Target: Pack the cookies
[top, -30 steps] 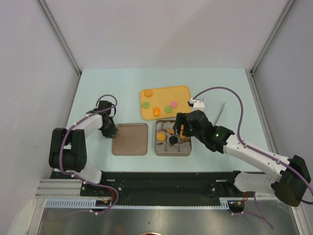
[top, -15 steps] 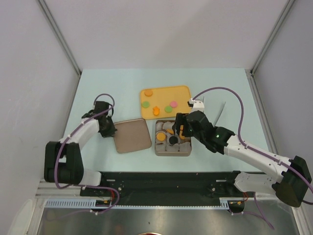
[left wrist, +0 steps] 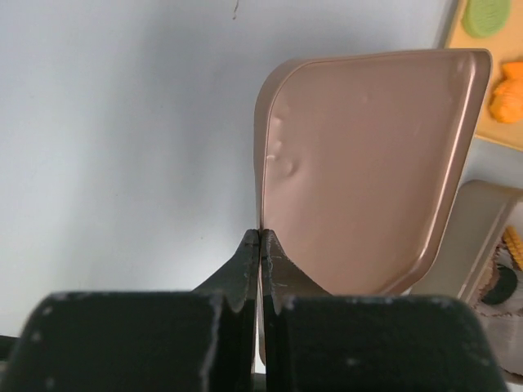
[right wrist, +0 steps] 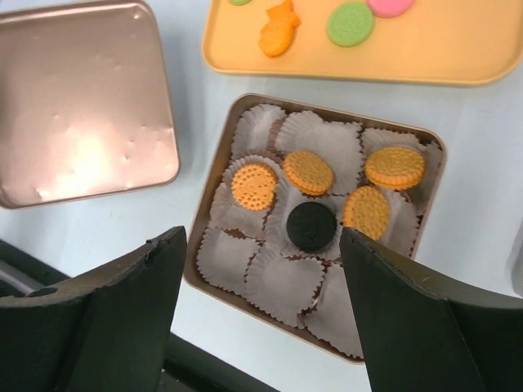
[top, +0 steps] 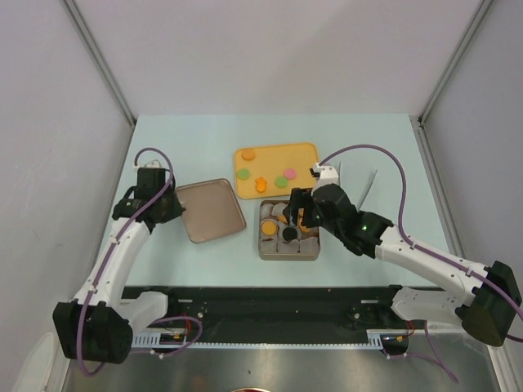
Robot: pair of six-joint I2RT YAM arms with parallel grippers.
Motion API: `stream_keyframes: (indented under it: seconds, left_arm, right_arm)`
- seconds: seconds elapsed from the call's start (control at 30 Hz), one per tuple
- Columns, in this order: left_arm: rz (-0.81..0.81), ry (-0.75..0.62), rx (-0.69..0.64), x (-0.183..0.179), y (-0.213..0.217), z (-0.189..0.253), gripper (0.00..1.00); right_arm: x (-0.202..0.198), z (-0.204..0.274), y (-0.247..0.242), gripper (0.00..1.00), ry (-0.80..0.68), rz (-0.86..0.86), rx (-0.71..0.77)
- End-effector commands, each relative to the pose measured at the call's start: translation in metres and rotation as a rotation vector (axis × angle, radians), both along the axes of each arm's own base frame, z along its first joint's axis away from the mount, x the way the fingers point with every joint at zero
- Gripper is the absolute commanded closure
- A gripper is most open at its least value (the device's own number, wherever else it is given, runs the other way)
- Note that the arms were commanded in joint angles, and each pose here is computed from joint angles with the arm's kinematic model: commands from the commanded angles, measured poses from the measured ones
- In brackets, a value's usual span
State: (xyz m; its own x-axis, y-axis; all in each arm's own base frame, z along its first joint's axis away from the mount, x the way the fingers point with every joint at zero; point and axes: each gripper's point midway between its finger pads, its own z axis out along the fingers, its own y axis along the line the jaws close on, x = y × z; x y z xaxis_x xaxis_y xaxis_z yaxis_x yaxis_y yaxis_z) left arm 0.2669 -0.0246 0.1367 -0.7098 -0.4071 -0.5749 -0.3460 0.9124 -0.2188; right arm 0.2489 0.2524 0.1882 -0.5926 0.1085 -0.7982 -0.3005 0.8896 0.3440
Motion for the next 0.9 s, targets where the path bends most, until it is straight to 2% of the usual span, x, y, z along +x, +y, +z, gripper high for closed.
stream_keyframes:
  seconds: [0.0, 0.17, 0.2, 0.33, 0.6, 0.87]
  left_arm:
    - [-0.044, -0.140, -0.039, 0.008, -0.017, 0.052, 1.00]
    - [-0.142, -0.254, -0.110, 0.009, -0.045, 0.090, 1.00]
    - [-0.210, -0.273, -0.171, 0.008, -0.062, 0.098, 1.00]
    - [-0.318, -0.286, -0.281, 0.005, -0.090, 0.108, 0.99]
    - [-0.462, -0.335, -0.404, -0.003, -0.125, 0.128, 0.99]
    - [-0.490, -0.360, -0.411, -0.009, -0.131, 0.139, 1.00]
  right_arm:
    - [0.004, 0.045, 0.024, 0.19, -0.088, 0.090, 0.131]
    - [0.000, 0.077, 0.047, 0.18, -0.096, 0.249, 0.309]
    - [0.001, 0.083, 0.050, 0.17, -0.090, 0.260, 0.343]
    - [0.003, 0.097, 0.061, 0.16, -0.081, 0.347, 0.424]
    - [0.011, 0.100, 0.062, 0.15, -0.095, 0.379, 0.440]
    - [0.026, 0.081, 0.045, 0.15, -0.094, 0.283, 0.342]
